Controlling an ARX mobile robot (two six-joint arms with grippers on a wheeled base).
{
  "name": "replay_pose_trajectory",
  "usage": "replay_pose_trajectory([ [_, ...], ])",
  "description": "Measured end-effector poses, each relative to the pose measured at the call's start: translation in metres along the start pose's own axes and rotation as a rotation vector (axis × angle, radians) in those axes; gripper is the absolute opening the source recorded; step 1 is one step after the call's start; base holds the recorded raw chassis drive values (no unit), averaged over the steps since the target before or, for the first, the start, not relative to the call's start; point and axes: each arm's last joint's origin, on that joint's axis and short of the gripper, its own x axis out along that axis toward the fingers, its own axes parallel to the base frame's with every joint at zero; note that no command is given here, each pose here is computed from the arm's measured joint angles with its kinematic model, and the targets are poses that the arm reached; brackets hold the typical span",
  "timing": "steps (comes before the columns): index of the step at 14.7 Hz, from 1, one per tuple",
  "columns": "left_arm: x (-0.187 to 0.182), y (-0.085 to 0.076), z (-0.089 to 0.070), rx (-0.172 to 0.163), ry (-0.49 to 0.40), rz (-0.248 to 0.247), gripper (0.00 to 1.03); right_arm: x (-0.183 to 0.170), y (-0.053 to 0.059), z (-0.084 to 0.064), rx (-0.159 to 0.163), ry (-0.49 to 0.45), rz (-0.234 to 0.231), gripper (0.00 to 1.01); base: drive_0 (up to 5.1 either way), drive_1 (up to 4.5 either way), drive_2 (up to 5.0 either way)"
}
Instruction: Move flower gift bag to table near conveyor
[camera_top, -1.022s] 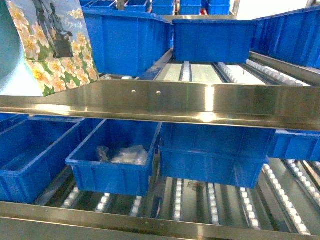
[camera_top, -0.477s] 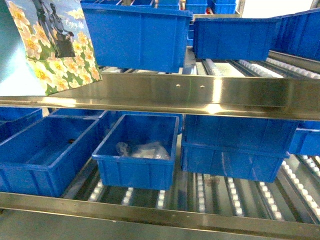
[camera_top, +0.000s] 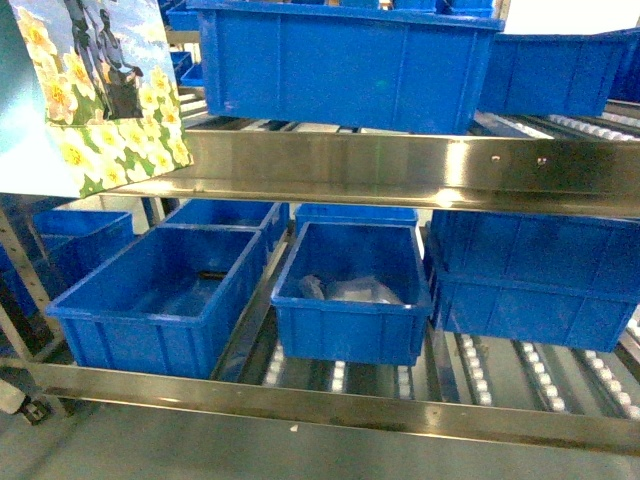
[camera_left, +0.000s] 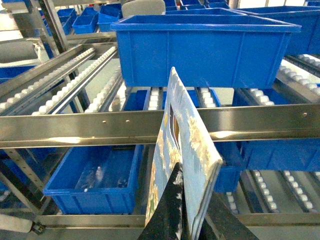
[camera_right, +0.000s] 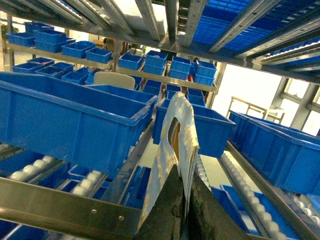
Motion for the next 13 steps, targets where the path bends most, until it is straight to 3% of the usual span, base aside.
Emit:
replay_pose_trajectory([
  [13,0.0,-0.0001,0.0001,-0.001,-0.001,0.0,0.02,0.0,-0.0002,0.0005,-0.001,-0.005,-0.001,0.02,-4.8,1.58,3.3],
])
